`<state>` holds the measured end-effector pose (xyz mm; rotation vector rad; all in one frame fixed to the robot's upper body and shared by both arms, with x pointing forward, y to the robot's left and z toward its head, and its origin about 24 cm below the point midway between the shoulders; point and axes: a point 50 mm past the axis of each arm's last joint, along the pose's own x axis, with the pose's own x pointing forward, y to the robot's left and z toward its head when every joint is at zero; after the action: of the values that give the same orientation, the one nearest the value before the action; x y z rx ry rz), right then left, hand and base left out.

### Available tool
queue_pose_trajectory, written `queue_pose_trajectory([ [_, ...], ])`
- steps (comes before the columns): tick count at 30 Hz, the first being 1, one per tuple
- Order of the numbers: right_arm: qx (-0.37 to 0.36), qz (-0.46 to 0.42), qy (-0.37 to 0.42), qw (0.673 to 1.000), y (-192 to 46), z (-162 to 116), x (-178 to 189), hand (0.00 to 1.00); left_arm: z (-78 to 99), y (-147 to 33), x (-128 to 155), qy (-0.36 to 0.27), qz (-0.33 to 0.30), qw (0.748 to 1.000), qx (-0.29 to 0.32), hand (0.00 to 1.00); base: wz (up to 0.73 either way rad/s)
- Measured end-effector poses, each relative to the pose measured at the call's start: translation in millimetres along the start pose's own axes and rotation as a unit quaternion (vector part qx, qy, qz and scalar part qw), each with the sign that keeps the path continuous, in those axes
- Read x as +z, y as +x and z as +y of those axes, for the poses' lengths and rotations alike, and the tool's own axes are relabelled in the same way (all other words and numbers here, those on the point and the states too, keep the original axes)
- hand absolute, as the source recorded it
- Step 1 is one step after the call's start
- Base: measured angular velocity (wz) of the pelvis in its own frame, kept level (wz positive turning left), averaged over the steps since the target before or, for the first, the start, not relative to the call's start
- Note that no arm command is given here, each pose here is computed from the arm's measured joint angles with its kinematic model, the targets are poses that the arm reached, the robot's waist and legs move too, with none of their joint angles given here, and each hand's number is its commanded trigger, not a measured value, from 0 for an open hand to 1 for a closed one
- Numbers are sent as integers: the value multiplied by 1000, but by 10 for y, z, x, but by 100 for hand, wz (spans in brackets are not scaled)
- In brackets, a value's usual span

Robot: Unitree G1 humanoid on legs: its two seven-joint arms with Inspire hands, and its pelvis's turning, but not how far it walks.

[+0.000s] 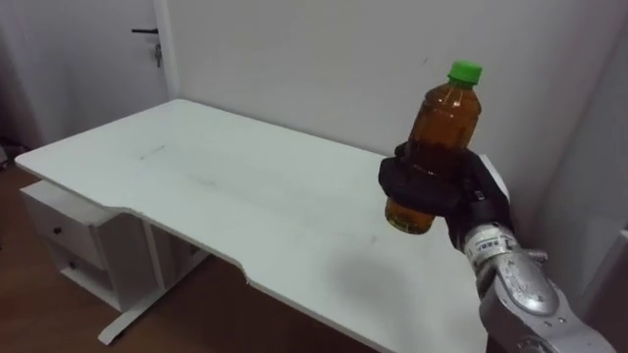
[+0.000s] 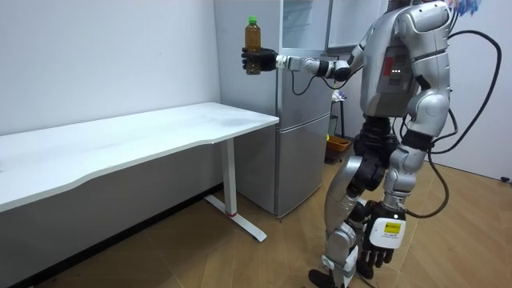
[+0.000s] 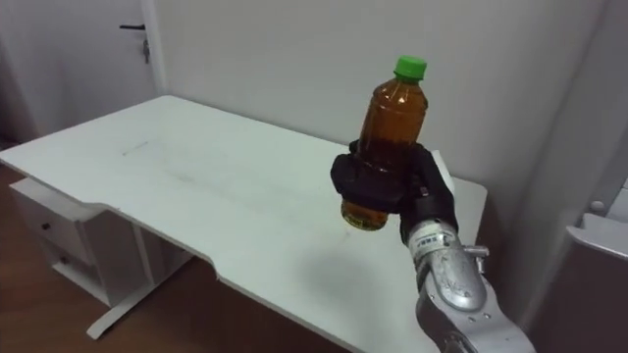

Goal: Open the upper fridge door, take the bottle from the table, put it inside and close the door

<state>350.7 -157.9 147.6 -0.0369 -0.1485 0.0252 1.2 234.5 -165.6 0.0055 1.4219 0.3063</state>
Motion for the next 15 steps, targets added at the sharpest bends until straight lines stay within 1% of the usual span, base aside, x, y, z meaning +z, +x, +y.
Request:
queue_pose_trajectory([
  [4, 37, -25, -5, 999, -29, 95, 163, 100, 8, 9, 85, -7, -10, 1000, -5, 0, 0],
  [8, 56, -78, 2, 995, -91, 164, 425, 100, 43, 10, 89, -14, -10, 1000, -1, 0, 0],
  [13, 53, -105, 15, 993, -117, 115, 563, 100, 45, 12, 71, -11, -6, 1000, -2, 0, -7],
  [15, 56, -108, 3, 993, -118, 61, 590, 100, 47, 11, 57, -13, -4, 1000, -7, 0, -12],
])
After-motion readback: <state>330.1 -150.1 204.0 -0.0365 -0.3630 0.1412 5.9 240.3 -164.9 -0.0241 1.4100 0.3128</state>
